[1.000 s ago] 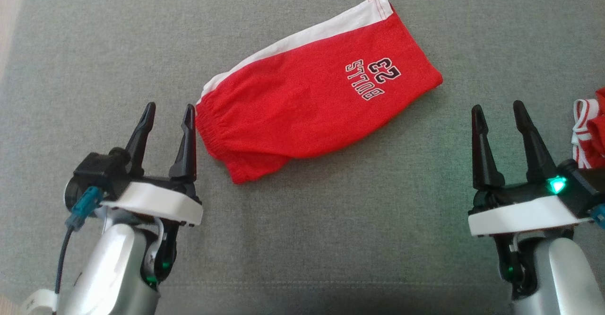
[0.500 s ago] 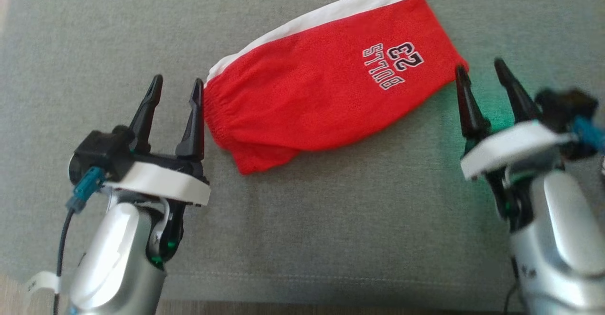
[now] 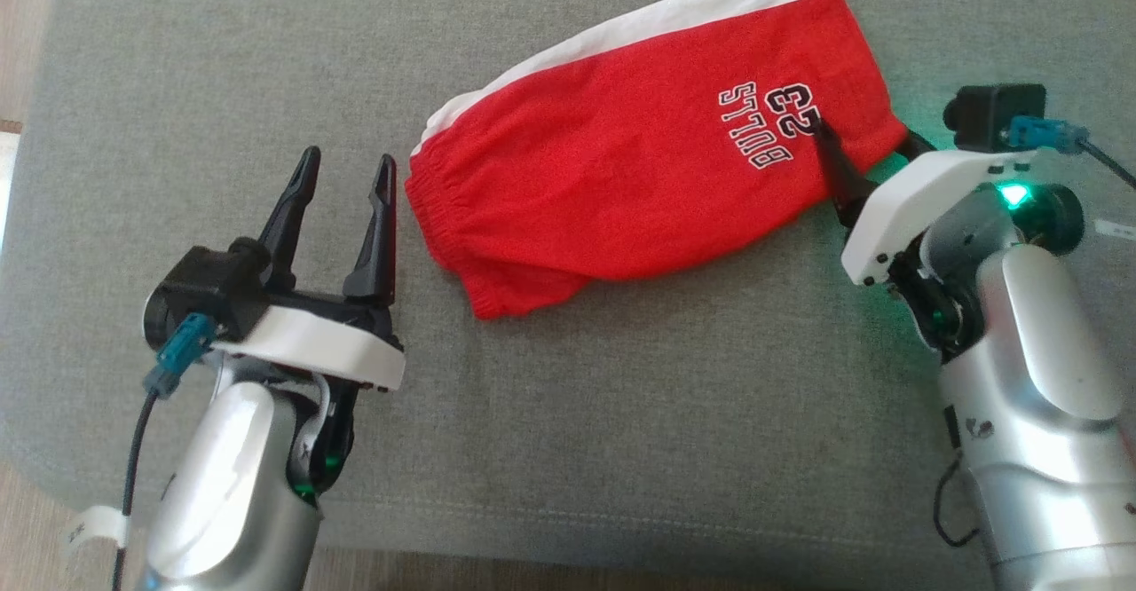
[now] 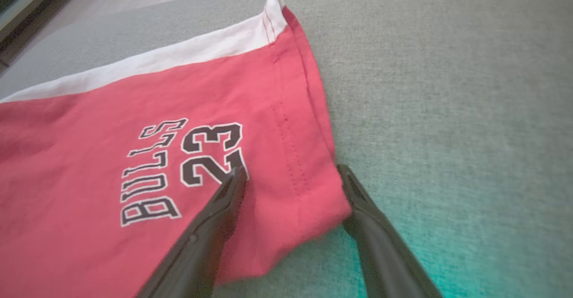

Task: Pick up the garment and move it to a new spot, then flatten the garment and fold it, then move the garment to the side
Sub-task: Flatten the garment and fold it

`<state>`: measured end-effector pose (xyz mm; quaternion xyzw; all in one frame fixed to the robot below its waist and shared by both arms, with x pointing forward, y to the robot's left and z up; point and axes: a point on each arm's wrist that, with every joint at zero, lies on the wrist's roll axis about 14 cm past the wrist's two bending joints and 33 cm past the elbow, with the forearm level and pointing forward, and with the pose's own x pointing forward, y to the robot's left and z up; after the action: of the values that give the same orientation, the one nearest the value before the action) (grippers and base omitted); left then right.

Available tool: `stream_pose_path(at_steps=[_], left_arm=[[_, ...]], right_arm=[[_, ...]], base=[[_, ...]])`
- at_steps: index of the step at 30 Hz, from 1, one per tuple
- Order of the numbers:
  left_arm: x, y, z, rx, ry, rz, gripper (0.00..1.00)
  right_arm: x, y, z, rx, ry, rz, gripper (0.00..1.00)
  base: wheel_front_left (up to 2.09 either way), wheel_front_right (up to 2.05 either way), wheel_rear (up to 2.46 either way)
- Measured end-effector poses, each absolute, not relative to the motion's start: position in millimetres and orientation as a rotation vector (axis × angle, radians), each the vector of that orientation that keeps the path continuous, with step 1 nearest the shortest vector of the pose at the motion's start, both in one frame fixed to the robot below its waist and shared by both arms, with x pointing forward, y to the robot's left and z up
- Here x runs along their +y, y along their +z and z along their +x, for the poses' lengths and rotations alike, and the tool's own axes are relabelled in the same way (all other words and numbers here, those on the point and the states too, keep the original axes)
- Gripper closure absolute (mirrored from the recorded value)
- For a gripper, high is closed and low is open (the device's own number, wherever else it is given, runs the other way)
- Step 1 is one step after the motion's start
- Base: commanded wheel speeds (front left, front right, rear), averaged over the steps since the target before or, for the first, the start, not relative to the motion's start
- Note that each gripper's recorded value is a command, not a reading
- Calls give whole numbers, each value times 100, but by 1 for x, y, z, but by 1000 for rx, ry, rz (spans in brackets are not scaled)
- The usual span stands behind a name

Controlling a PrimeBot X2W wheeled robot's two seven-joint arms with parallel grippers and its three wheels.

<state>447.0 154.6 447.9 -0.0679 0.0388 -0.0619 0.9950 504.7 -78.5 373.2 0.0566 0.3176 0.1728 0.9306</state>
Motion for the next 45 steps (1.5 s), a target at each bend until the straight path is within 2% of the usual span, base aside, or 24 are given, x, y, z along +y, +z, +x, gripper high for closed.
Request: stream_pose_path(at_steps=[1,2,3,12,17,28,35,40,45], left_arm=[[154,448,447,78,-124,-138,0],[154,447,447,79,-126,-141,0],[153,447,447,79,-131,-143,0],[148,454,446,63,-144,-143,0],[148,462,444,44,-145,-139,0],[138,466,428,51,-160,-143,0],[132,465,419,68,-175,-143,0],[130,470,417,63,-178,-140,0],[131,476,415,49,-175,-137,0]], right_arm=[[-77,373,505,654,356,127,54],[-76,372,505,657,356,137,85],[-76,371,504,662,355,147,100],[-72,376,494,613,345,223,100],[-80,370,457,597,317,269,100],[-133,370,391,573,137,375,100],[-147,368,372,579,86,414,100],[-139,386,379,534,132,370,100],[-76,428,396,464,364,236,100]], base=[[0,0,0],[0,0,0],[0,0,0],[0,0,0],[0,0,0],[0,0,0],[0,0,0],[0,0,0],[0,0,0]])
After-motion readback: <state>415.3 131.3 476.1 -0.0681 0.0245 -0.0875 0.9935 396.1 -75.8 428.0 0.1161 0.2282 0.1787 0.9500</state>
